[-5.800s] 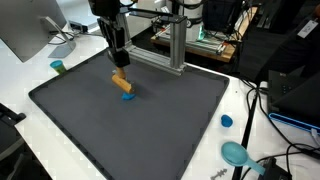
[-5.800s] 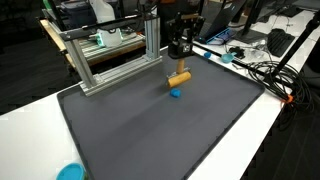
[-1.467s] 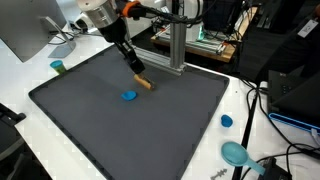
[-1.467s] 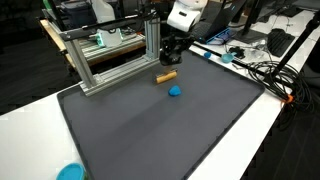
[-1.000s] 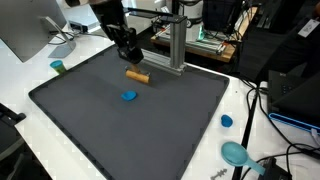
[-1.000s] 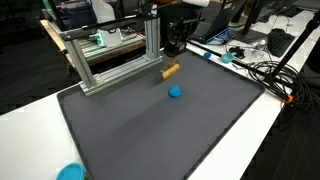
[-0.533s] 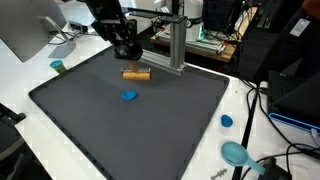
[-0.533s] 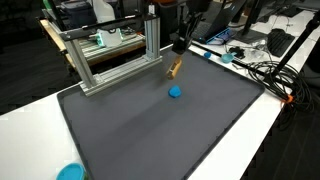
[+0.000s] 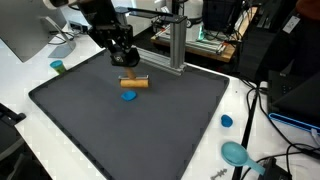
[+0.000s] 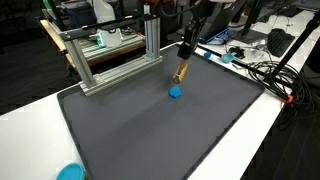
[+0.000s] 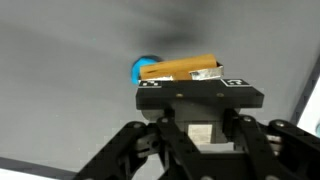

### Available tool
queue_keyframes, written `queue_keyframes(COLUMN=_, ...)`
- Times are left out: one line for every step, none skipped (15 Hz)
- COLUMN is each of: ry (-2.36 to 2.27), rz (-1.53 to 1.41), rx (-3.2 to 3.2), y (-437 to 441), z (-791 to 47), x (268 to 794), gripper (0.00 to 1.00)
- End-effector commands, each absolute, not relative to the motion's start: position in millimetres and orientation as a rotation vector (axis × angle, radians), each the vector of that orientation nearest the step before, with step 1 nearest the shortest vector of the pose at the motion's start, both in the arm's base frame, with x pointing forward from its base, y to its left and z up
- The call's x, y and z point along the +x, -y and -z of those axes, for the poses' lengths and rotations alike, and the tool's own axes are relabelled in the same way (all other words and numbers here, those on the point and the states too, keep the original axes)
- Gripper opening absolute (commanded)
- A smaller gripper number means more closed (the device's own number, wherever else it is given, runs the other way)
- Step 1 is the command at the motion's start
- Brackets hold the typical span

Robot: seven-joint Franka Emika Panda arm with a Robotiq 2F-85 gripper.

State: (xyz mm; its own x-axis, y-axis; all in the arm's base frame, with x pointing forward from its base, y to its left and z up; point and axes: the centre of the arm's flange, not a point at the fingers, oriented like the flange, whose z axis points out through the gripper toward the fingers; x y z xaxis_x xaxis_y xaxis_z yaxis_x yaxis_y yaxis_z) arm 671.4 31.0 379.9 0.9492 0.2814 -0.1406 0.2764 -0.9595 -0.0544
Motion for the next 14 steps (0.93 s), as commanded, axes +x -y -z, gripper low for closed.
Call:
queue_keyframes(ry=0.702, rz=-0.152, rx=-2.966, y=-25.9, z=-386.9, x=667.4, gripper=0.22)
queue_keyframes(ry=0.780, rz=-0.152, rx=-2.936, y=-21.2, z=-393.7, x=666.9, gripper=0.22)
queue_keyframes(ry=0.850, rz=-0.146, rx=-2.904, y=-17.0, z=-397.5, x=666.3, gripper=0.22)
queue_keyframes(ry=0.925, rz=-0.149, rx=-2.870, y=-12.5, z=-400.5, x=664.9, gripper=0.22)
queue_keyframes(ry=0.996, rz=-0.160, rx=-2.834, y=-7.9, z=-402.1, x=662.7, gripper=0.22)
queue_keyframes(ry=1.066, rz=-0.173, rx=-2.798, y=-3.3, z=-401.9, x=660.6, gripper=0.22)
queue_keyframes(ry=1.129, rz=-0.174, rx=-2.755, y=0.7, z=-400.6, x=658.5, gripper=0.22)
queue_keyframes(ry=1.183, rz=-0.163, rx=-2.705, y=2.2, z=-398.5, x=656.6, gripper=0.22)
queue_keyframes(ry=1.195, rz=-0.154, rx=-2.646, y=1.7, z=-393.0, x=659.4, gripper=0.22)
queue_keyframes(ry=1.134, rz=-0.161, rx=-2.753, y=-1.2, z=-388.9, x=667.4, gripper=0.47)
queue_keyframes(ry=1.159, rz=-0.154, rx=-2.717, y=0.1, z=-387.7, x=666.7, gripper=0.47)
queue_keyframes(ry=1.174, rz=-0.150, rx=-2.700, y=0.6, z=-387.0, x=666.5, gripper=0.47)
queue_keyframes(ry=1.182, rz=-0.148, rx=-2.692, y=0.2, z=-386.5, x=666.5, gripper=0.47)
queue_keyframes(ry=1.221, rz=-0.094, rx=-2.720, y=0.1, z=-382.9, x=668.7, gripper=0.22)
